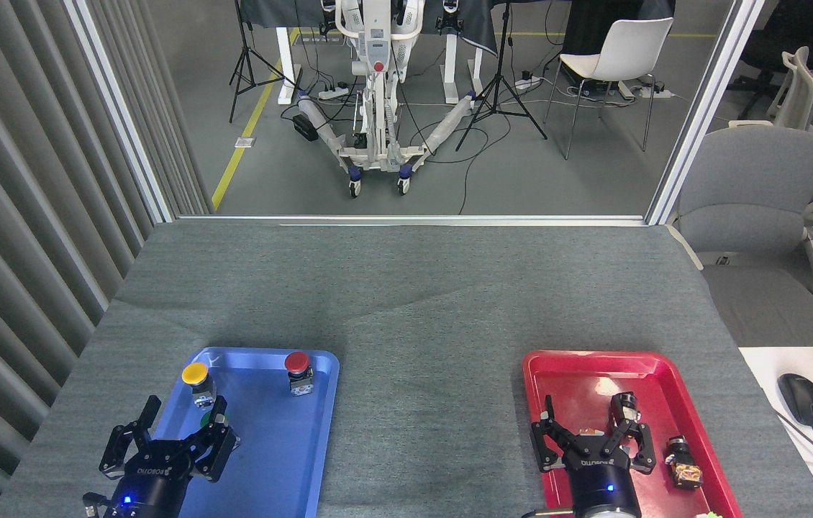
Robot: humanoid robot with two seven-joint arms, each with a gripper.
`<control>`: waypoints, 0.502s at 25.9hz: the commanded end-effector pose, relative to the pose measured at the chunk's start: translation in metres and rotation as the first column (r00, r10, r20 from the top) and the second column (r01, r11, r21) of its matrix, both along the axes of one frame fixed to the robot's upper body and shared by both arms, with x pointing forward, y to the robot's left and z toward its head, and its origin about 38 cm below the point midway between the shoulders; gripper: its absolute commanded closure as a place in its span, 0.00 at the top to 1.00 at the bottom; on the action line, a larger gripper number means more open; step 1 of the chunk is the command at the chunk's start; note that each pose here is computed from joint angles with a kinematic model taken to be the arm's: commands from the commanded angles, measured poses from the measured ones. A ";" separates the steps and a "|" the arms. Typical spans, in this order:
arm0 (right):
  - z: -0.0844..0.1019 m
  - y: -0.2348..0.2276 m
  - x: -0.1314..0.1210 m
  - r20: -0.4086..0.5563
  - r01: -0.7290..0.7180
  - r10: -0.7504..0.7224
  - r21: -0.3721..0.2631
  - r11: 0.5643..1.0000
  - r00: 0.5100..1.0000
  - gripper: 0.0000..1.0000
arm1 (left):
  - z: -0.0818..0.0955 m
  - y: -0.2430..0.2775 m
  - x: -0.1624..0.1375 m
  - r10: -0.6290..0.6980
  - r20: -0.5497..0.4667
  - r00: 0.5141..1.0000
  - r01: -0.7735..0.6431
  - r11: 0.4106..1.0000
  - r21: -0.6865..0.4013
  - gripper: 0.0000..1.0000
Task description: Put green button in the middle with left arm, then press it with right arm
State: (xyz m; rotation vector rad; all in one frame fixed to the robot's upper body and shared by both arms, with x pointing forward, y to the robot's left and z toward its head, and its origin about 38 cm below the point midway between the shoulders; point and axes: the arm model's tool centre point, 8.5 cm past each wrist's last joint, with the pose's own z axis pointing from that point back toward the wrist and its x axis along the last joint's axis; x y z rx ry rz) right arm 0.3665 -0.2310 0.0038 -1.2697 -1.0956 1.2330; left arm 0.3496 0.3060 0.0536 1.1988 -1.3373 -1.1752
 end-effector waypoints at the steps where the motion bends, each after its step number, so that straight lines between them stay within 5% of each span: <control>1: -0.001 0.000 0.000 -0.007 0.001 -0.001 0.000 1.000 1.000 1.00 | -0.001 -0.002 0.000 -0.016 -0.005 1.000 0.016 1.000 -0.003 0.99; 13: 0.000 -0.001 0.000 -0.006 0.001 -0.001 -0.001 1.000 1.000 1.00 | -0.003 -0.002 -0.001 -0.013 -0.009 1.000 0.013 1.000 -0.006 0.99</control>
